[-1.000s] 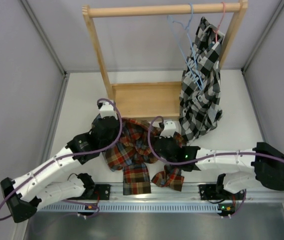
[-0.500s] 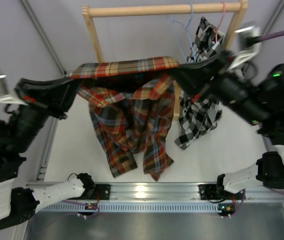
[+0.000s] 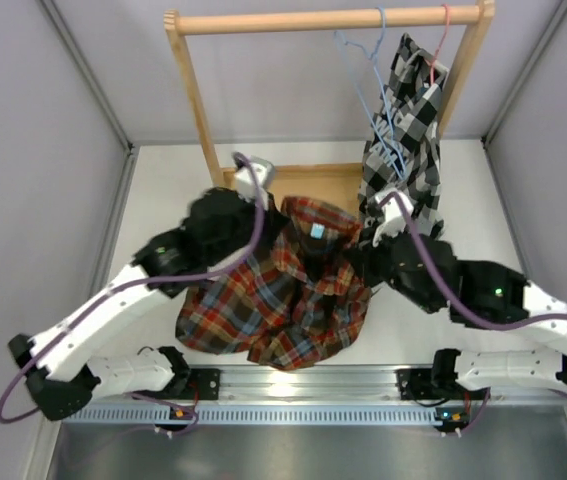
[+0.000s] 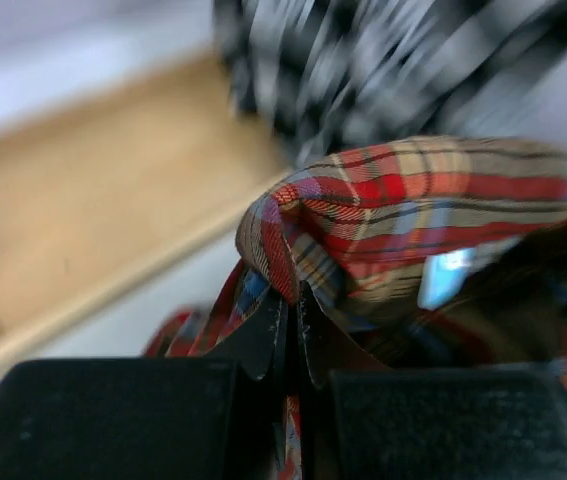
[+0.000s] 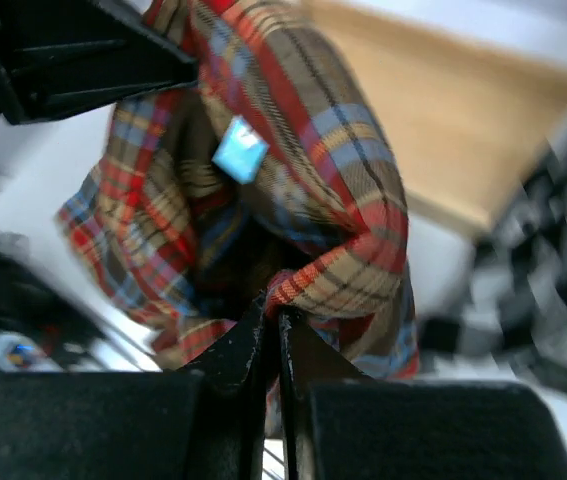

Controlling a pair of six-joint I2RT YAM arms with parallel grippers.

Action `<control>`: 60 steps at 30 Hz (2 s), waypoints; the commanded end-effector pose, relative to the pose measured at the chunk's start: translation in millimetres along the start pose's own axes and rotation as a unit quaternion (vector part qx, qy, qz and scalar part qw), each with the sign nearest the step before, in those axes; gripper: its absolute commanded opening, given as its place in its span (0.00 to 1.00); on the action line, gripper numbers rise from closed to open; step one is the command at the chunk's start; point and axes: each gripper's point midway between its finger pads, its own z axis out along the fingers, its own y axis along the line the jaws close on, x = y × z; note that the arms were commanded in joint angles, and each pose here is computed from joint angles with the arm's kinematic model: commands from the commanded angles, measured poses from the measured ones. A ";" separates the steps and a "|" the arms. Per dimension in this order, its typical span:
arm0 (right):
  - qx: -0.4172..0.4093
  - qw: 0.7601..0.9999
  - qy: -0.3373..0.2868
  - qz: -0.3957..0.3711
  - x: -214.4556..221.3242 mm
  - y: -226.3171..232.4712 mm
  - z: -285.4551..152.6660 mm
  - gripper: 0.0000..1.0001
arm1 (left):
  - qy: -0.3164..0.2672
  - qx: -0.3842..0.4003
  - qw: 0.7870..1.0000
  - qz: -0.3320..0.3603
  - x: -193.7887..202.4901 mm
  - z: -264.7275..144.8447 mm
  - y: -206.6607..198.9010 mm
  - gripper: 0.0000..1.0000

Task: Place the shirt on the hanger

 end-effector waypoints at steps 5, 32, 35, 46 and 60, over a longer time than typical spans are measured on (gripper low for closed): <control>0.133 0.982 0.104 0.086 137.2 -97.3 44.2 0.00 | 0.201 -0.132 0.970 -0.034 169.7 52.3 61.8 0.00; -0.004 0.984 0.082 -0.159 43.8 -65.2 68.9 0.79 | 0.156 0.007 0.987 -0.029 156.5 34.2 24.8 0.00; 0.033 0.983 0.105 -0.146 46.4 -77.8 58.2 0.79 | 0.133 -0.041 0.990 -0.032 149.9 29.2 41.8 0.00; -0.076 0.977 0.102 -0.171 62.9 -45.0 70.3 0.78 | 0.106 0.016 0.994 -0.032 130.7 18.4 21.5 0.00; -0.054 0.966 0.077 -0.241 86.8 -52.9 143.1 0.28 | 0.110 0.064 0.991 -0.029 124.5 3.5 4.7 0.00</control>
